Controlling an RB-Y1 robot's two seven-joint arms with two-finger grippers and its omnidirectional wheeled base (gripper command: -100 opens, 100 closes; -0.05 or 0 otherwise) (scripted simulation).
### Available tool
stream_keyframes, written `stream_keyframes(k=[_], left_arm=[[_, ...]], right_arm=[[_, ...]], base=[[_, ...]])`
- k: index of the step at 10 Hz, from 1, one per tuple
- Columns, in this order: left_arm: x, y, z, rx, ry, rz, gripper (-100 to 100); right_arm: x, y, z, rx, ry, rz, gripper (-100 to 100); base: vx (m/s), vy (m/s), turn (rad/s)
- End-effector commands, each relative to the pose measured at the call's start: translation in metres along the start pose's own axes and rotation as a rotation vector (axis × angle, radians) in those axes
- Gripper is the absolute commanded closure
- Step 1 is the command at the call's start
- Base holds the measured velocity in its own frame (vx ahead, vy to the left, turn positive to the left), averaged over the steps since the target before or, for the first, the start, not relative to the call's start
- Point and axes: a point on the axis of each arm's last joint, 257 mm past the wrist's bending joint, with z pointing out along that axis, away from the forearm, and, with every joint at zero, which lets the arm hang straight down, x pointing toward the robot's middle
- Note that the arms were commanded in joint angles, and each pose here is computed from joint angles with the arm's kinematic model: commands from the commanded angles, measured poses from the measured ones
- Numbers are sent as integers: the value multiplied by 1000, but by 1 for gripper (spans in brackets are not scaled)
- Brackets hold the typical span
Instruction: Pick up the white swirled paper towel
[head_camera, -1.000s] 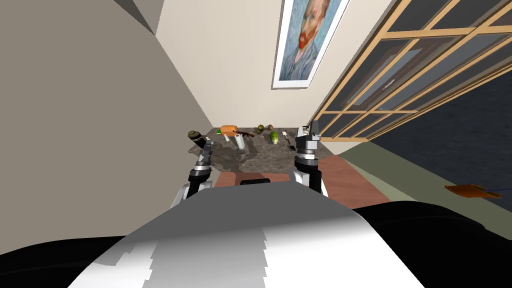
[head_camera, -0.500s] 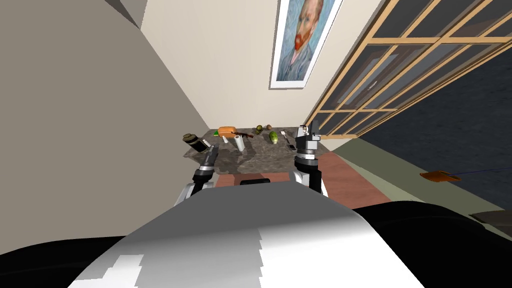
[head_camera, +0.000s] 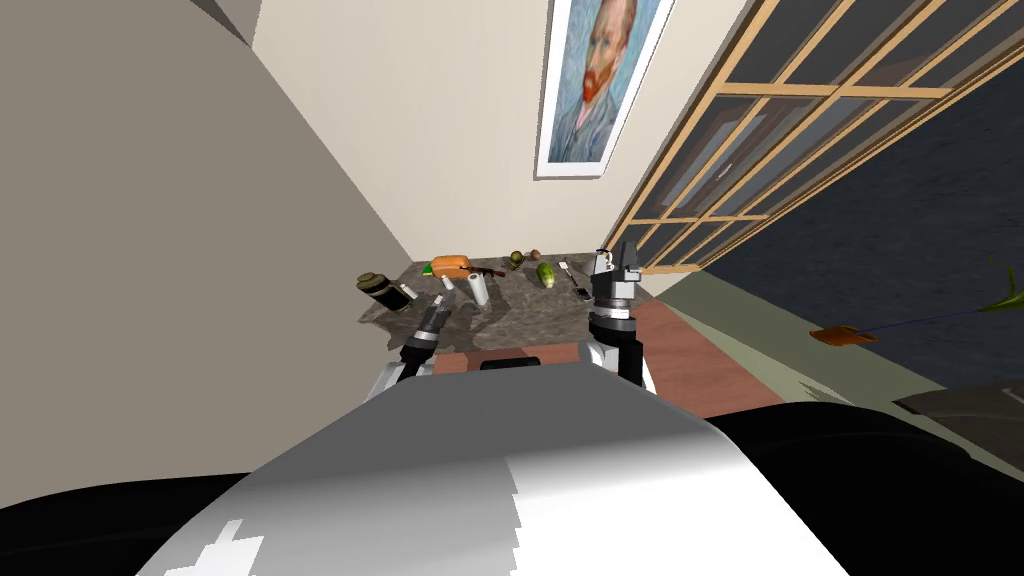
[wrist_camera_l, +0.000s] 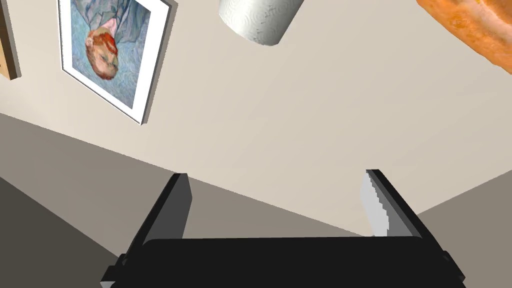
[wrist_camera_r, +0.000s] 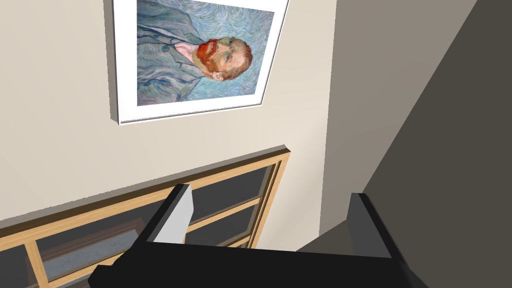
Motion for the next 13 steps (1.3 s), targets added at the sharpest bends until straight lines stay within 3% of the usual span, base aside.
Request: stream_keyframes(k=[1,10,12,13], left_arm=[[20,-2,3,7,52,47,-100],[121,-14,3,80,297,299,-100],[121,-15,4,81,297,300,-100],[121,-15,4,81,299,304,0]], right_arm=[[0,0,0,0,0,0,0],[0,0,0,0,0,0,0],[0,0,0,0,0,0,0],[0,0,0,0,0,0,0]], base=[[42,47,-124],[50,42,-84],[62,39,-44],[7,5,2]])
